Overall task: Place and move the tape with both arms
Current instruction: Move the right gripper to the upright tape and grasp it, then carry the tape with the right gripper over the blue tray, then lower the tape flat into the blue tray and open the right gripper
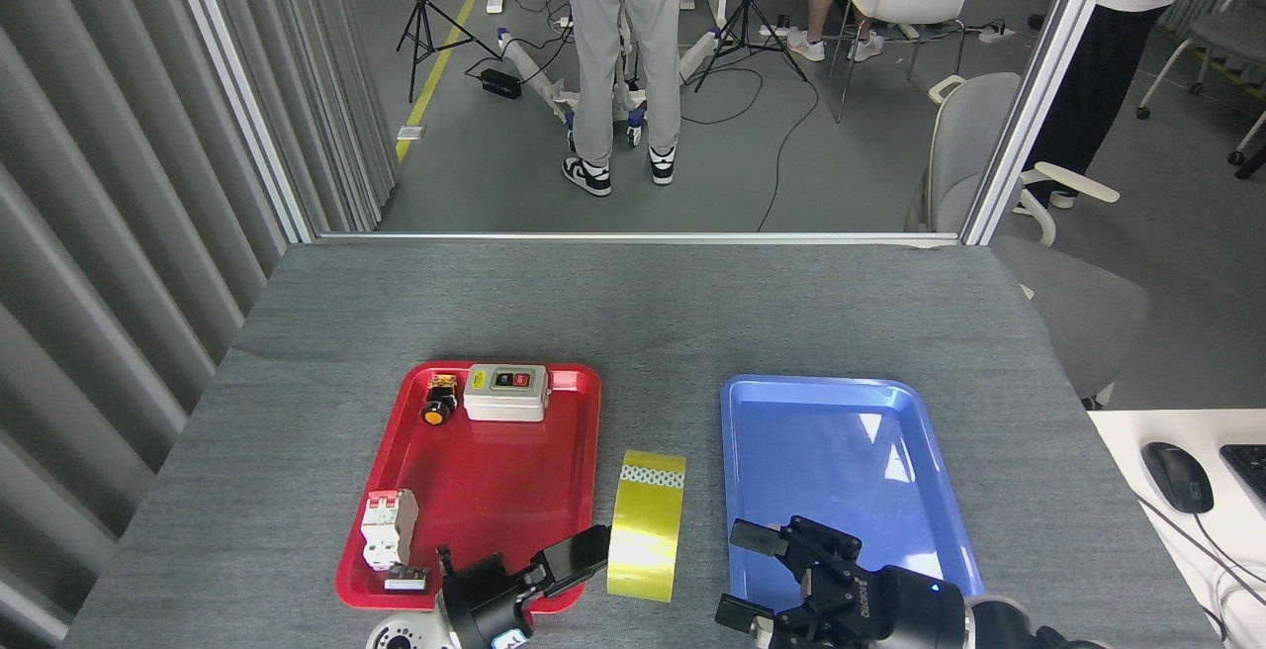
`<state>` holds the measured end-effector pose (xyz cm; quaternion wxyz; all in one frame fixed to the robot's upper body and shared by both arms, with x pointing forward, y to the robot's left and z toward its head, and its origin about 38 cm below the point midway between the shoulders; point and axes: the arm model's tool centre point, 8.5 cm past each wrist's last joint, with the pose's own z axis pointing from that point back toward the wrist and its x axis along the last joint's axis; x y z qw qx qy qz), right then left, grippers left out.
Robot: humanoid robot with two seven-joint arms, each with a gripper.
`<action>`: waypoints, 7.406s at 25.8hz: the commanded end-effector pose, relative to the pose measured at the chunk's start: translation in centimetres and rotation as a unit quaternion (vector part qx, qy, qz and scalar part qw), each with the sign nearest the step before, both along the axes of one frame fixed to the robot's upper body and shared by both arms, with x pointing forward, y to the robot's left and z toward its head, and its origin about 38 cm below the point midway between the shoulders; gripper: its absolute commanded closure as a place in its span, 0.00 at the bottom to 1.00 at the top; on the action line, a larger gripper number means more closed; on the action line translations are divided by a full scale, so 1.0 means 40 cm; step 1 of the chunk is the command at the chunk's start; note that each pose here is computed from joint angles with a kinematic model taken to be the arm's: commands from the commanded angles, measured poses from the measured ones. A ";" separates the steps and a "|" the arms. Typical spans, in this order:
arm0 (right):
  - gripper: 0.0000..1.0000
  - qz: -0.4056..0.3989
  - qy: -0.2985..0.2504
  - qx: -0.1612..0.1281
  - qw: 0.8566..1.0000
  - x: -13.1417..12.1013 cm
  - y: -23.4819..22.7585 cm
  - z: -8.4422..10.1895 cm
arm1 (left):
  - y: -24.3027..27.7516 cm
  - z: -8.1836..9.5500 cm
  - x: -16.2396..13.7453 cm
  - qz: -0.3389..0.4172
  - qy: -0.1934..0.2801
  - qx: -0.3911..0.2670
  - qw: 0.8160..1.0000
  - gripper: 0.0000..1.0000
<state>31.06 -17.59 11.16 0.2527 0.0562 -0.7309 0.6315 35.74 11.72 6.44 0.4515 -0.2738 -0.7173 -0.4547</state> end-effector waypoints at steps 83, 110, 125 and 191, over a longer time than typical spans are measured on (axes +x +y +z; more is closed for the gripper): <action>0.94 -0.134 -0.054 0.003 0.990 0.114 -0.122 0.042 | 0.287 0.039 0.145 0.279 -0.118 0.128 0.944 0.00; 0.95 -0.268 0.181 -0.339 0.884 0.367 -0.209 -0.053 | 0.195 0.031 0.091 0.460 -0.280 0.439 0.720 0.00; 0.95 -0.335 0.294 -0.423 0.789 0.389 -0.180 -0.073 | 0.198 0.023 0.144 0.430 -0.309 0.451 0.718 0.03; 0.01 -0.572 -0.126 -0.264 0.766 0.112 -0.298 -0.170 | 0.460 0.027 0.043 0.531 -0.264 0.426 0.684 0.00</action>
